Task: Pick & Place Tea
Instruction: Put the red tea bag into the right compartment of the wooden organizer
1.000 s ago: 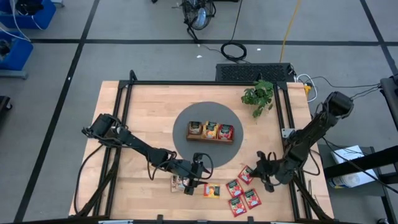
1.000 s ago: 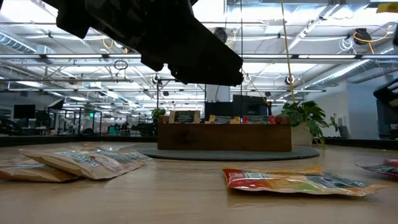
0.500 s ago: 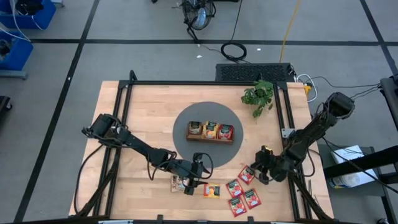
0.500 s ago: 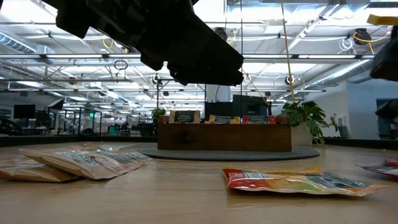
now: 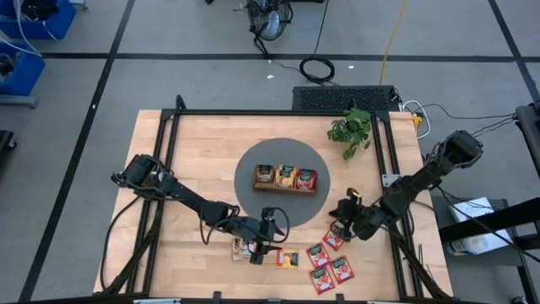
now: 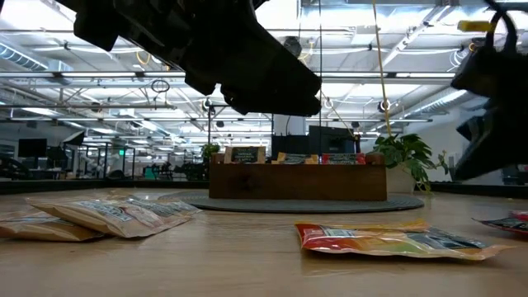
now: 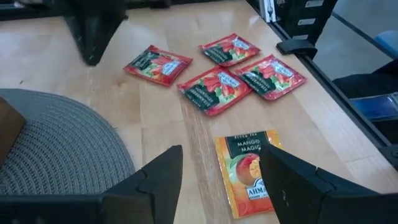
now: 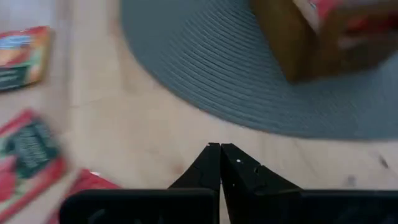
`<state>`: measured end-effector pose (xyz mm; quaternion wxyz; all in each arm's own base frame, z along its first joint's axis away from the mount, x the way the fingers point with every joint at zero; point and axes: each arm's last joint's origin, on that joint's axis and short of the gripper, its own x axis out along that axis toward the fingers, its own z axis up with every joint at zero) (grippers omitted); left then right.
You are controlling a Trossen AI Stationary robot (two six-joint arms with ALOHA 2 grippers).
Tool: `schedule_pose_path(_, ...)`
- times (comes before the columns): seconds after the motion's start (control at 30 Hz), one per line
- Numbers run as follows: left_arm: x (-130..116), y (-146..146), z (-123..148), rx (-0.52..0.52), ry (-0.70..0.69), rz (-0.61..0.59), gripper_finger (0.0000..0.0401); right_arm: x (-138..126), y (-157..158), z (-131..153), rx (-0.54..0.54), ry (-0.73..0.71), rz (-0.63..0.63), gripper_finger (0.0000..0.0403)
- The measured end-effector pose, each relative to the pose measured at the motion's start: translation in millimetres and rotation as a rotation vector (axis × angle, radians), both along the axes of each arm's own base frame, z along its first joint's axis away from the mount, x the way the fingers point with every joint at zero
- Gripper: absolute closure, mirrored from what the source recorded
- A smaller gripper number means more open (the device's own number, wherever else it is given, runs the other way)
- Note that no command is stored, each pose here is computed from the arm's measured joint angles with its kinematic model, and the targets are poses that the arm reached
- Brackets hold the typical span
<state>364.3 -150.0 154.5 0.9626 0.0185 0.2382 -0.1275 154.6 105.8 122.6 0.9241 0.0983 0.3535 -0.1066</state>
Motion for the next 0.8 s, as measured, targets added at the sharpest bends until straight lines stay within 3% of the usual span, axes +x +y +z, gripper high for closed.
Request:
schedule_pose_path(0.2,-0.8,0.3,-1.8,0.004,0.02,0.002,0.0187,0.4,23.9,13.0,0.202,0.081,0.179,0.0403)
schedule_pose_path(0.43,-0.8,0.3,-1.7,0.001,0.019,0.004,0.0187,-13.4,37.8,12.1,0.334,0.169,0.185,0.0403)
schedule_pose_path(0.8,-0.7,-0.2,-1.4,-0.025,0.023,-0.003,0.0187,-23.1,23.0,1.8,0.25,0.288,0.013,0.0403)
